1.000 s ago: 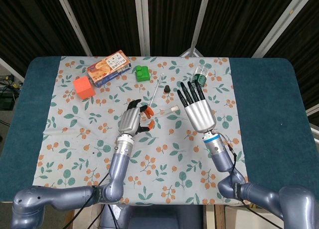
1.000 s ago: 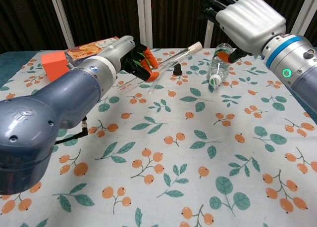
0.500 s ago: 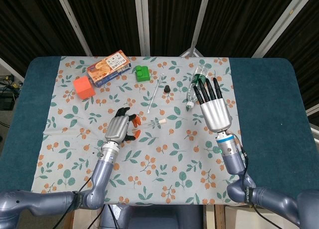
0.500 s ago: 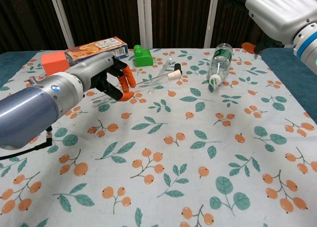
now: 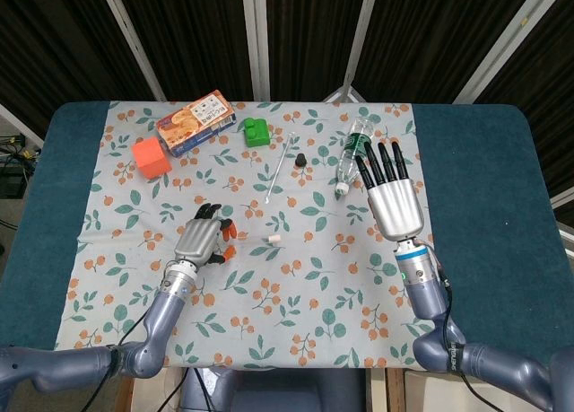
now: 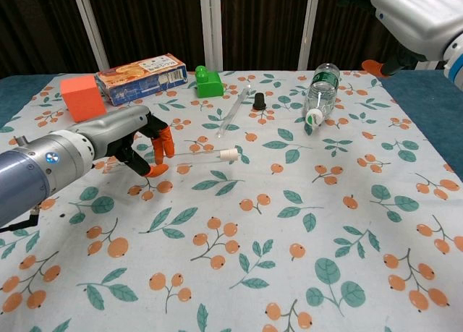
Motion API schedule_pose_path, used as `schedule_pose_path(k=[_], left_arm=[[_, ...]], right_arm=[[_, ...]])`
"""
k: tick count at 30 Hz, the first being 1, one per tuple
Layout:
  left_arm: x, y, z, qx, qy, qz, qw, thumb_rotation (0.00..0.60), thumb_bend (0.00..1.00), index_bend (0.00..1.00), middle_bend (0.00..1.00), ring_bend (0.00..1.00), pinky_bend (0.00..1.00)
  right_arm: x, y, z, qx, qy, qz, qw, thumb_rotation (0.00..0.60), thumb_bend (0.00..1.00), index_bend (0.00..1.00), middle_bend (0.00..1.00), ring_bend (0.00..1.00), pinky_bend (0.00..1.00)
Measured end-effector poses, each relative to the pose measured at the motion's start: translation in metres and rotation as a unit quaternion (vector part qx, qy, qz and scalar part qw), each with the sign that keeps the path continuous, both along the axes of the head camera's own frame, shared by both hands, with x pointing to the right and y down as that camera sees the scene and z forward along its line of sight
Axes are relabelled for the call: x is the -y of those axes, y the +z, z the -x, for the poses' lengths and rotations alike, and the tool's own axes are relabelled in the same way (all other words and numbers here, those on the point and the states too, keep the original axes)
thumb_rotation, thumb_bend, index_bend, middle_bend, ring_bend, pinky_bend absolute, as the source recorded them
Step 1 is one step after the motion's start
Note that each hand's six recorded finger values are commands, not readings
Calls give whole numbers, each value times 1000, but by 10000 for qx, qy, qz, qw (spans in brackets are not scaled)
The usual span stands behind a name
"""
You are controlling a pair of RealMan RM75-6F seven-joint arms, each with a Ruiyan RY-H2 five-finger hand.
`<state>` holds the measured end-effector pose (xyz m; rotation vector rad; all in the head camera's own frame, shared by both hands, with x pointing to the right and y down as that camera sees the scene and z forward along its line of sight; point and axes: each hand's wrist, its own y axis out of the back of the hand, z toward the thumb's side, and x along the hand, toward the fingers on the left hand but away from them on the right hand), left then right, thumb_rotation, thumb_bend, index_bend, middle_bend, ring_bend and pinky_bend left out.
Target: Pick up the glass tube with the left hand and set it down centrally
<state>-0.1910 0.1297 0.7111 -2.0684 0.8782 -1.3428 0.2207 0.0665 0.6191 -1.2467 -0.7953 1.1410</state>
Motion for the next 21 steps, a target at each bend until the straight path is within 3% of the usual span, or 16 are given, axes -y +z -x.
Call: schedule_pose_path(k=[21], left_arm=[[-3,16,2,428,361,160,9983,600,584,513,499,93,0]], right_arm=[[-1,-6,-1,123,75,32,9999,600,365,158,50,0,0]])
